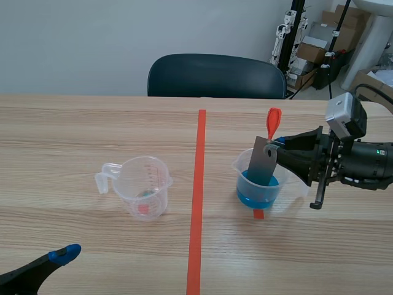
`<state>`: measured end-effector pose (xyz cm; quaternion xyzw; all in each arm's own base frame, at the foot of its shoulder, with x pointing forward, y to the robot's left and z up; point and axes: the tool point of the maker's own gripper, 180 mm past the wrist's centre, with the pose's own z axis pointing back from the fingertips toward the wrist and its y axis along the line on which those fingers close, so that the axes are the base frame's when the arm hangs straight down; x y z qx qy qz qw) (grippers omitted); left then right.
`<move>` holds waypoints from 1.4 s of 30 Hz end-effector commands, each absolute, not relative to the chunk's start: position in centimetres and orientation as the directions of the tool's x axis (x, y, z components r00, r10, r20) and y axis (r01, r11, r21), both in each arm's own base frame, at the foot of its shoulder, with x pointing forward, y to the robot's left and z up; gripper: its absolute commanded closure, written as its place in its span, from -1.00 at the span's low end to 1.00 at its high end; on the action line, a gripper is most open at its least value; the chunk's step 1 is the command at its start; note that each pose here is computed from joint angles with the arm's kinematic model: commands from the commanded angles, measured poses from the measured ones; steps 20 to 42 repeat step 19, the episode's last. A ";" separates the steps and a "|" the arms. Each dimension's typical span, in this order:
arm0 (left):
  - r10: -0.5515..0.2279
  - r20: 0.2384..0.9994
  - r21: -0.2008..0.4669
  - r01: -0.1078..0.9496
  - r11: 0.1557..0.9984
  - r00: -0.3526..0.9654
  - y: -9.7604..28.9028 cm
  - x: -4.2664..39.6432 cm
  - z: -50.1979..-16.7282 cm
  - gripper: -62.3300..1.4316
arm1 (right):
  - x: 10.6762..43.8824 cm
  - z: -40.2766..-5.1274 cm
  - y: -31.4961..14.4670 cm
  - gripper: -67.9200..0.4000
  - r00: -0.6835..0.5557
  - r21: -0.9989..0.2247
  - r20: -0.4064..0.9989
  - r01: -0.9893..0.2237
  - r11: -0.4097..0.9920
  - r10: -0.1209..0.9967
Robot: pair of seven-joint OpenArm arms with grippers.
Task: Do the redox reaction experiment. lower the plate into the blue solution
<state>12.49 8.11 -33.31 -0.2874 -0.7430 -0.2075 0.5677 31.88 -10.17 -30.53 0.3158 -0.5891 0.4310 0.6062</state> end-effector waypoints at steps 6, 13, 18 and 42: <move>0.222 0.947 -0.013 0.661 0.750 -0.234 8.5 12.5 -32.2 -1.00 | 32.0 -30.2 -10.8 0.97 -0.072 -0.136 0.984 -0.892 0.431 0.161; 0.222 0.947 -0.013 0.661 0.750 -0.234 8.5 12.5 -32.2 -1.00 | 32.0 -30.2 -10.8 0.97 -0.072 -0.136 0.984 -0.892 0.431 0.161; 0.222 0.947 -0.013 0.661 0.750 -0.234 8.5 12.5 -32.2 -1.00 | 32.0 -30.2 -10.8 0.97 -0.072 -0.136 0.984 -0.892 0.431 0.161; 0.222 0.947 -0.013 0.661 0.750 -0.234 8.5 12.5 -32.2 -1.00 | 32.0 -30.2 -10.8 0.97 -0.072 -0.136 0.984 -0.892 0.431 0.161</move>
